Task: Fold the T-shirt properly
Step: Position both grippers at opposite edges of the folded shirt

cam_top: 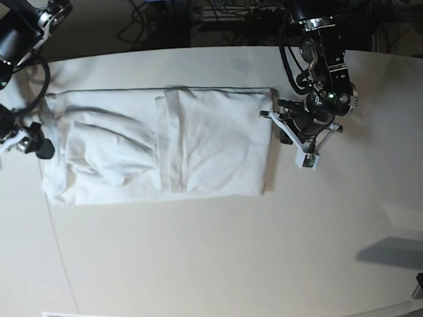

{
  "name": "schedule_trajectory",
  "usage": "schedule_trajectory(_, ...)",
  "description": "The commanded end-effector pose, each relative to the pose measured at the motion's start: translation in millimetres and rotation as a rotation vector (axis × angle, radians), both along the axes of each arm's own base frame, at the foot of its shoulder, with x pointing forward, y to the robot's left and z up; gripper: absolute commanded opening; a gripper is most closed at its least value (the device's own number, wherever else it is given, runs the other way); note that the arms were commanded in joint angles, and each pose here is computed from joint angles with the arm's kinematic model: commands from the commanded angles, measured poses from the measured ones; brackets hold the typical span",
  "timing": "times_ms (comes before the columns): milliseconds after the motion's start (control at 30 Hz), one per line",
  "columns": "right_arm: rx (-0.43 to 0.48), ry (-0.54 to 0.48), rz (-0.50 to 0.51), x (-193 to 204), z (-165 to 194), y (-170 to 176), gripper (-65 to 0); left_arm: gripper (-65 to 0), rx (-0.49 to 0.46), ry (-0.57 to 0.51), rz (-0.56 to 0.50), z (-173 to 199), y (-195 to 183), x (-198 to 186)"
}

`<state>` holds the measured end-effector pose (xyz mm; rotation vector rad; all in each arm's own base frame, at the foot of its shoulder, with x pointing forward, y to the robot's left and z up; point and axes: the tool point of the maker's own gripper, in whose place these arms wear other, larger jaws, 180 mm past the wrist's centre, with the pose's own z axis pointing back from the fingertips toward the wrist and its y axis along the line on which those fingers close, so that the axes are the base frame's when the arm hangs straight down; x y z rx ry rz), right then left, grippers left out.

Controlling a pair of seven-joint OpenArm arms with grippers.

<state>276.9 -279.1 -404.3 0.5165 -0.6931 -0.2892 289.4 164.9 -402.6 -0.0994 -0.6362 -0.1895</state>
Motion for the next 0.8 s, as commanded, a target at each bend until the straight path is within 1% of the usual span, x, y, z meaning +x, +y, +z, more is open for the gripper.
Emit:
schedule_trajectory(0, -0.003, 0.042, 0.028, -5.2, -4.0, 4.6, -21.6, -65.0, 0.002, -0.023, 0.001, 6.8, 0.3, 5.5)
schedule_trajectory(167, 0.014, 0.055, 0.043, -6.8, -7.0, 13.1, -21.0, -65.0, -0.002, -0.029, 0.001, 8.3, -0.1, 11.7)
schedule_trajectory(333, 0.073, -0.003, 0.119, 5.4, 2.6, 39.6, -20.9, -65.0, -0.008, -0.01, 0.003, 2.0, -0.6, 9.5)
schedule_trajectory(500, 0.086, -0.009, 0.138, 7.9, 2.7, 47.8, -20.9, -65.0, -0.008, -0.01, 0.003, 2.0, -0.6, 9.5)
schedule_trajectory(633, 0.079, -0.015, 0.126, 8.6, 4.1, 42.4, -20.9, -65.0, -0.006, -0.008, 0.003, 1.6, -0.1, 8.9)
schedule_trajectory(700, 0.047, -0.015, 0.122, 8.8, 8.5, 28.5, -20.9, -65.0, -0.005, -0.008, 0.003, 1.7, 0.5, 8.9)
schedule_trajectory(767, 0.036, -0.016, 0.122, 9.2, 10.7, 23.1, -20.9, -65.0, -0.005, -0.008, 0.003, 1.7, 0.5, 8.9)
